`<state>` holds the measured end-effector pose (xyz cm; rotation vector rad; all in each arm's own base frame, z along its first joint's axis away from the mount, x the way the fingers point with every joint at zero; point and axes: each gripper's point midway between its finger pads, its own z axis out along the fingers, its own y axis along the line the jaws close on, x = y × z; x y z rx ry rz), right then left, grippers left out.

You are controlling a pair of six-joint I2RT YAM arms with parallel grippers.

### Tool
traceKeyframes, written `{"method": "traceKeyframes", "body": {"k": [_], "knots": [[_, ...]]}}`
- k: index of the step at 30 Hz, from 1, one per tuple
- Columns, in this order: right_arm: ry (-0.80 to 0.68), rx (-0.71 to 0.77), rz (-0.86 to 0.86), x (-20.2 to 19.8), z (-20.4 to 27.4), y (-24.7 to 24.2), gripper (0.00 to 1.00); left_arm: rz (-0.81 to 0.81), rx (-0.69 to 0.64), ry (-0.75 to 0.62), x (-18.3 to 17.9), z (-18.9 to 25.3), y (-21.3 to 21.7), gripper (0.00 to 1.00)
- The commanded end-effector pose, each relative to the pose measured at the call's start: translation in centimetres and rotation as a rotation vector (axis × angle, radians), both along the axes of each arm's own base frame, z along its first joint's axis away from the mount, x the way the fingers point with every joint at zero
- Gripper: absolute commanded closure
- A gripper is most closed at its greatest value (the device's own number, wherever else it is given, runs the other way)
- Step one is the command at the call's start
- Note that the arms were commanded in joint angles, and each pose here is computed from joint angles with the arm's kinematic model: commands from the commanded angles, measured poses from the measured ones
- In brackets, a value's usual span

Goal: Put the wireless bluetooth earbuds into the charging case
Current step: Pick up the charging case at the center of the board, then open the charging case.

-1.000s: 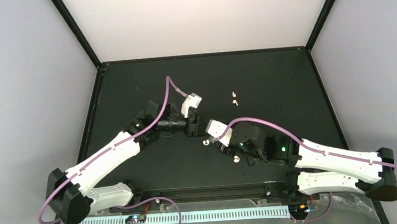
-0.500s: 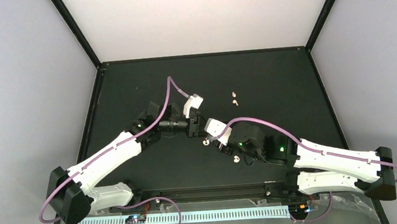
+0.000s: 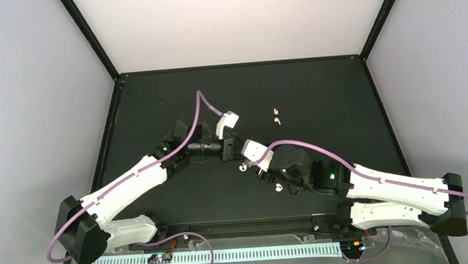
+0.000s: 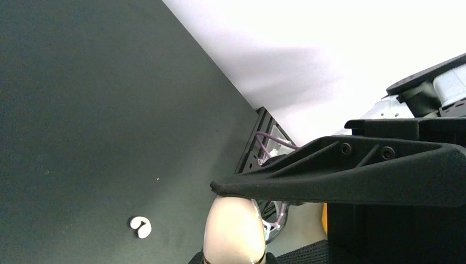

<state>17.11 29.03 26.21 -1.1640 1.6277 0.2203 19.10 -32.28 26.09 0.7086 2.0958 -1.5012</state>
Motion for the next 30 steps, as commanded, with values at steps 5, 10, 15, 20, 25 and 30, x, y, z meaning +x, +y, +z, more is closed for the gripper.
{"method": "traceKeyframes", "body": {"k": [5, 10, 15, 20, 25, 30], "knots": [[-0.026, 0.035, -0.016, 0.2, 1.0, -0.1, 0.67, -0.045, -0.031, 0.006, -0.8, 0.6, -0.5, 0.93], [0.007, 0.06, -0.009, -0.1, 1.5, 0.1, 0.31, -0.009, -0.045, -0.029, -0.3, 1.5, -0.2, 0.98], [0.031, 0.206, -0.049, -0.2, 4.6, -0.8, 0.08, 0.084, -0.082, -0.111, 1.0, 3.8, 1.3, 0.98], [0.052, 0.482, -0.054, -1.0, 10.8, -2.9, 0.0, 0.216, -0.147, -0.243, 2.0, 6.7, 4.3, 0.98], [0.106, 0.756, -0.059, -1.3, 15.3, -5.0, 0.0, 0.311, -0.284, -0.519, 0.7, 10.0, 7.3, 0.98], [0.15, 0.843, -0.079, -0.8, 16.3, -5.2, 0.0, 0.315, -0.418, -0.789, -2.4, 13.3, 9.6, 0.98]]}}
